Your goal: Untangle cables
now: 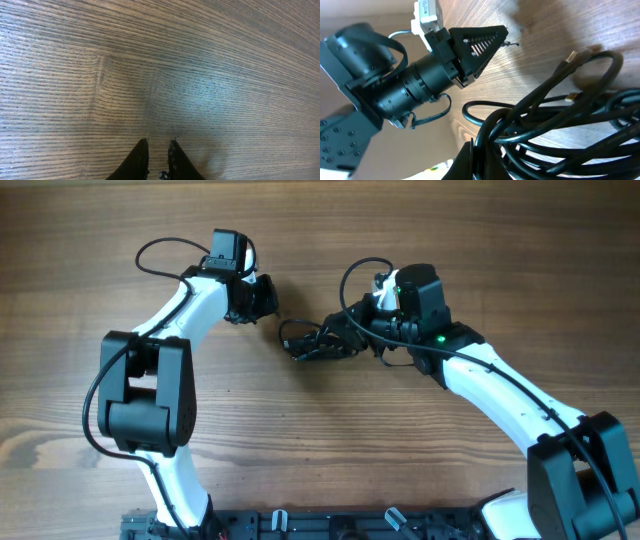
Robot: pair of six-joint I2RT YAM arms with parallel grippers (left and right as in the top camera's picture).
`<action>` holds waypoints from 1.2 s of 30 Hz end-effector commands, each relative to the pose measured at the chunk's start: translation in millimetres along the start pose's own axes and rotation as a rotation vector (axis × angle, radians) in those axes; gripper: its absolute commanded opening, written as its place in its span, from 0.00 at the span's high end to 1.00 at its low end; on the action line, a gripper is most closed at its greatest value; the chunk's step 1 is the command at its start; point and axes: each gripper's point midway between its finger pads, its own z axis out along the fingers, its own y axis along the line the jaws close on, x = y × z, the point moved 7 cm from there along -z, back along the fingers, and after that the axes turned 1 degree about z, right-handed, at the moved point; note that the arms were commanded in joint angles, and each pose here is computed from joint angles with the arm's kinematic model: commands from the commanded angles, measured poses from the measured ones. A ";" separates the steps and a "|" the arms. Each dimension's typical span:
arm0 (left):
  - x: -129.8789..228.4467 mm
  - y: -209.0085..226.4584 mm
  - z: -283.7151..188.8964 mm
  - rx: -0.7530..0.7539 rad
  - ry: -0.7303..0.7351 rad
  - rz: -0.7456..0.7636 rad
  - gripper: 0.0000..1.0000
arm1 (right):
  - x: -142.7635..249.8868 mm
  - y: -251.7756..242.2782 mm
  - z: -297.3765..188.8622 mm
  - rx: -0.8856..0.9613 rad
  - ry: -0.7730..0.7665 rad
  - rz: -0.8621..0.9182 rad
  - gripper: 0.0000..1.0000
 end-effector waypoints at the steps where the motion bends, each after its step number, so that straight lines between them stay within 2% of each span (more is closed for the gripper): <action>1: 2.2 4.4 3.3 -0.015 0.007 -0.009 0.83 | -3.7 5.3 0.9 -0.008 -0.012 0.058 0.92; 9: 2.1 4.3 3.3 -0.014 0.007 -0.009 0.83 | -5.6 4.3 0.5 -0.002 -0.028 0.112 0.93; 10: 2.2 4.4 3.3 -0.015 0.007 -0.009 0.83 | -7.4 2.9 0.4 0.007 -0.047 0.118 0.96; 17: 2.2 4.4 3.3 -0.015 0.007 -0.009 0.83 | -18.6 -5.1 -6.3 0.029 -0.099 0.278 0.96; 21: 2.2 4.4 3.3 -0.015 0.007 -0.009 0.83 | -20.9 -5.7 -7.8 0.026 -0.105 0.299 0.96; 22: 2.4 4.0 3.3 -0.011 0.009 -0.009 0.84 | -20.9 -5.7 -7.8 0.026 -0.106 0.299 0.96; 24: 3.0 2.9 3.3 0.002 0.016 -0.009 0.96 | -22.9 -6.4 -8.3 0.030 -0.123 0.298 0.96; 27: -2.3 12.3 -5.7 0.002 0.007 -0.031 0.96 | -30.6 -8.8 -13.1 0.029 -0.153 0.306 0.96; 29: -5.3 16.6 -15.3 0.072 0.026 -0.064 0.96 | -35.6 -10.3 -16.8 0.026 -0.167 0.307 0.96; 30: -6.1 18.0 -20.5 0.141 0.052 -0.087 0.93 | -37.9 -11.1 -18.7 0.025 -0.173 0.306 0.96; 32: -6.1 20.5 -29.9 0.285 0.104 -0.104 0.78 | -42.9 -12.8 -22.5 0.023 -0.187 0.308 0.96; 34: -3.5 21.7 -35.9 0.366 0.138 -0.086 0.61 | -44.7 -13.3 -23.9 0.021 -0.193 0.311 0.96; 36: 2.5 23.6 -38.3 0.393 0.163 -0.029 0.35 | -45.4 -12.7 -24.2 0.018 -0.195 0.309 0.96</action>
